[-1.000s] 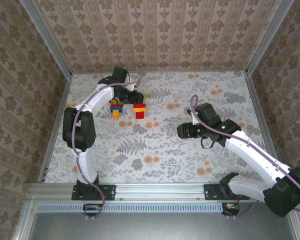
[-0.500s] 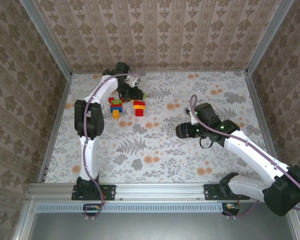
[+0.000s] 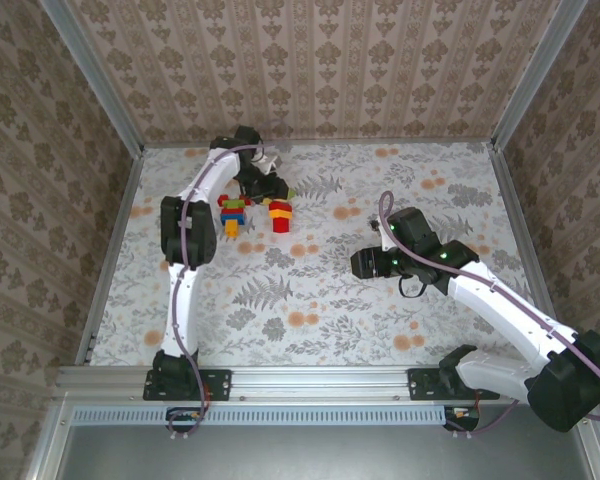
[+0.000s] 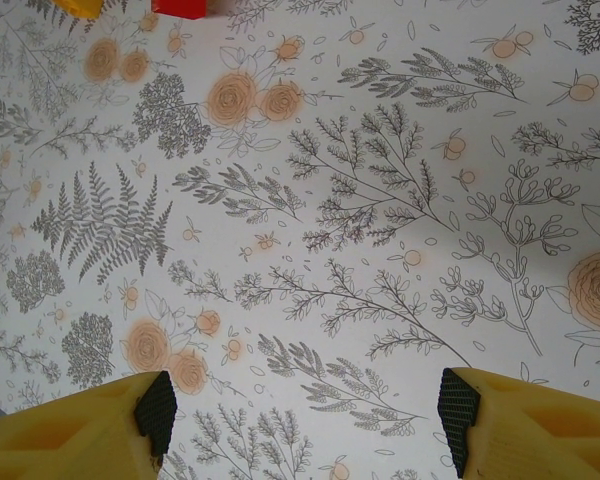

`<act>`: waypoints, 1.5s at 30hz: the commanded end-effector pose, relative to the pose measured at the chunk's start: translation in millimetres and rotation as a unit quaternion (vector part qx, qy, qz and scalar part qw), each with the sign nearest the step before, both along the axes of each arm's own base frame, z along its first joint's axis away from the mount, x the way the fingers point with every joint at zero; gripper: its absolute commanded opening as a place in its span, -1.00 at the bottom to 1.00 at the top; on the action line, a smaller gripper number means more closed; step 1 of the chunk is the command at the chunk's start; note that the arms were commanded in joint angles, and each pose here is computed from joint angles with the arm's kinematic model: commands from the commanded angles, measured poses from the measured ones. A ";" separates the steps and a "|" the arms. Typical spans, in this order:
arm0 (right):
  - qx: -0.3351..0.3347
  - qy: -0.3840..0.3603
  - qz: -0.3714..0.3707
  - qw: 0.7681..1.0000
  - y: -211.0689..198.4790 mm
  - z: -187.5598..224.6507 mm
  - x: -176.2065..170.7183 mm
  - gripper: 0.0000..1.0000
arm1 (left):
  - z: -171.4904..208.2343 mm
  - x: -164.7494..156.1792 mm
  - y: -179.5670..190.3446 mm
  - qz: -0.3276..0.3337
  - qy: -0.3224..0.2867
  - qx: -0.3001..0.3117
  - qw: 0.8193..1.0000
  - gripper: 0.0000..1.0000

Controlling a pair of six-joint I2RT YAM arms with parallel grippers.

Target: Assemble a carrot with lego

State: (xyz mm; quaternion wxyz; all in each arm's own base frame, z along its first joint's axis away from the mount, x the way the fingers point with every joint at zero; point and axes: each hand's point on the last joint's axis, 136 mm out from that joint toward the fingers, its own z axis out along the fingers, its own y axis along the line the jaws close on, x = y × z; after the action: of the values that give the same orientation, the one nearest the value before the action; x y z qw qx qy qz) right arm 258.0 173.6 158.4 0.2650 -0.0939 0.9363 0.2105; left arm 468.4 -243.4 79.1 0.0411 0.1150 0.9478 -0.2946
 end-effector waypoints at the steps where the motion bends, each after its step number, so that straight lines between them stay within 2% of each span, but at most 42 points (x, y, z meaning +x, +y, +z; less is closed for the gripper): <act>1: 0.005 -0.003 0.009 1.000 1.1 -2.4 -0.8 0.46 | 0.4 6.3 -0.2 0.014 0.017 -0.032 0.999 -0.25; 11: 0.002 0.000 0.009 1.000 0.5 -5.2 -1.4 0.45 | -18.1 7.3 -8.5 0.013 0.040 -0.064 0.997 -0.20; 19: 0.001 0.001 0.009 1.000 0.1 -6.5 -1.9 0.45 | -21.5 10.4 -5.8 0.019 0.044 -0.069 0.996 0.12; 21: 0.001 0.000 0.007 1.000 -0.3 -5.9 -1.5 0.45 | -21.9 11.2 -3.7 0.021 0.043 -0.070 0.996 0.38; 23: -0.001 -0.001 0.008 1.000 -0.5 -6.4 -1.6 0.45 | -20.8 10.2 -3.8 0.020 0.041 -0.070 0.996 0.85; 24: -0.001 -0.001 0.007 1.000 -0.8 -6.3 -1.4 0.45 | -20.1 10.0 -3.1 0.020 0.041 -0.070 0.997 1.00; 31: -0.011 -0.006 0.001 1.000 -5.2 -6.0 -0.7 0.45 | -6.4 2.4 12.9 0.022 0.025 -0.048 0.998 1.00; 36: -0.031 -0.024 -0.018 0.999 -15.6 -0.5 3.2 0.49 | 33.9 -9.7 58.4 0.050 -0.035 0.029 0.998 1.00; 38: -0.038 -0.035 -0.030 0.998 -20.7 3.7 6.3 0.50 | 59.3 -14.0 86.4 0.080 -0.077 0.068 0.991 1.00; 41: -0.055 -0.060 -0.069 0.994 -35.0 13.3 13.7 0.53 | 97.4 -25.2 132.5 0.152 -0.156 0.099 0.971 1.00; 44: -0.077 -0.098 -0.121 0.985 -55.3 24.2 23.3 0.62 | 117.7 -38.7 175.0 0.233 -0.242 0.097 0.937 1.00; 45: -0.084 -0.108 -0.133 0.982 -62.1 26.7 23.9 0.64 | 123.1 -44.0 193.3 0.265 -0.272 0.100 0.920 1.00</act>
State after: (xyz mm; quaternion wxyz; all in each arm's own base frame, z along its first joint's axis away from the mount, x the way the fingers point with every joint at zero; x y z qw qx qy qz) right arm 272.2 139.0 171.5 0.3336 -0.0565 0.9314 0.1340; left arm 413.0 -92.1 185.7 0.2572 -0.0014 0.9480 -0.1876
